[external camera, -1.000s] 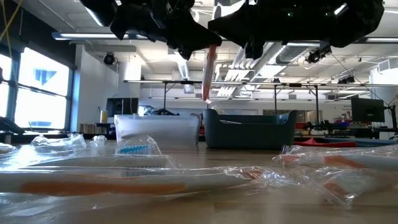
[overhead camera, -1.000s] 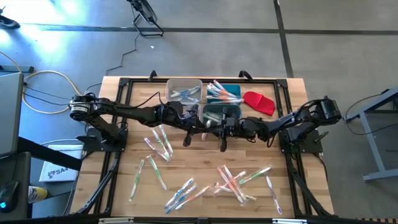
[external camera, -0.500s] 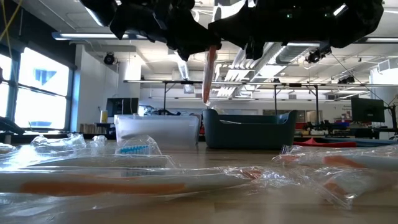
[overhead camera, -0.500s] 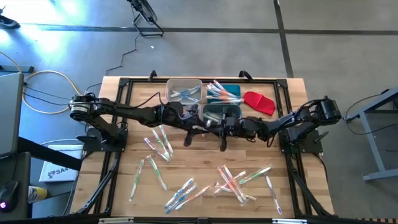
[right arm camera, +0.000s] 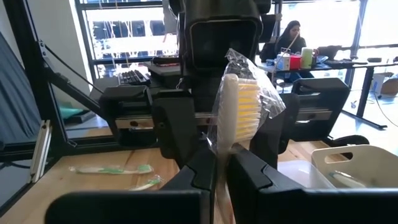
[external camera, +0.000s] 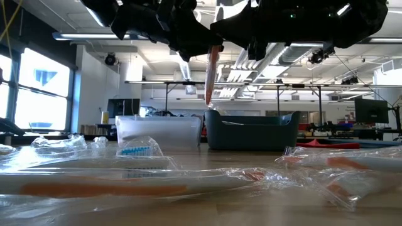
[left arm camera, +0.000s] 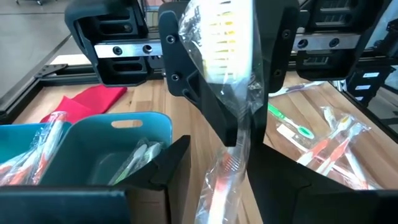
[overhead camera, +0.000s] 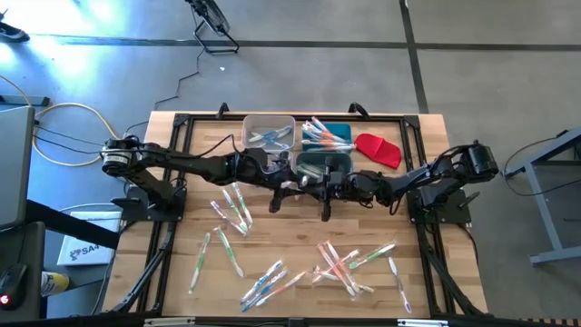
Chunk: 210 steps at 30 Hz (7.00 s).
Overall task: Pick & Place Toothbrushes
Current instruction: Put the orange toothbrush into the blue bin, then put the green toothbrush into the green bin
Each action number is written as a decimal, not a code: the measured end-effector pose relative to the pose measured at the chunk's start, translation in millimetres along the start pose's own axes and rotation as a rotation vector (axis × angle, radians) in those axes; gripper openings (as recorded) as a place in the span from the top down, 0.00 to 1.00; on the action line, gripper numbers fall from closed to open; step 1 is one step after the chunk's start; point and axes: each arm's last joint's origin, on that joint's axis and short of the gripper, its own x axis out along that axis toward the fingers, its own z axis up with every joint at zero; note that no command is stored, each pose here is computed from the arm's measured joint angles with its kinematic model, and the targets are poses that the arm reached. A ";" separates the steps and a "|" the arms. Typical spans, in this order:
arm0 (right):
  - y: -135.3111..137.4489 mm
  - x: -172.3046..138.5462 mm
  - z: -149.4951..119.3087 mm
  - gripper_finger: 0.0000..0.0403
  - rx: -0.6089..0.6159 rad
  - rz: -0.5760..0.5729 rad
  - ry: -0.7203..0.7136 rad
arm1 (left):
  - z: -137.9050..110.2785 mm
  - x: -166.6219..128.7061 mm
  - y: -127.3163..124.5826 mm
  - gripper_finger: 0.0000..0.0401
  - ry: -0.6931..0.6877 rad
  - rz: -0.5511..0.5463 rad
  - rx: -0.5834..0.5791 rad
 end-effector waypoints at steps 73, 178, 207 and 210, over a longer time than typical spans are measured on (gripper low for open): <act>-137.7 23.5 65.2 0.97 -0.294 -0.712 0.407 | -77.4 -206.3 -25.3 0.63 -0.236 0.258 0.078; -178.9 12.0 -6.5 0.99 0.050 -0.523 0.809 | -78.9 -205.8 -25.3 0.63 -0.212 0.257 0.094; -125.6 -14.7 82.2 0.99 0.060 -0.385 0.543 | -79.0 -205.7 -25.3 0.63 -0.212 0.257 0.094; -110.3 -20.7 89.7 0.99 0.057 -0.327 0.546 | -78.5 -205.8 -25.3 0.63 -0.218 0.258 0.096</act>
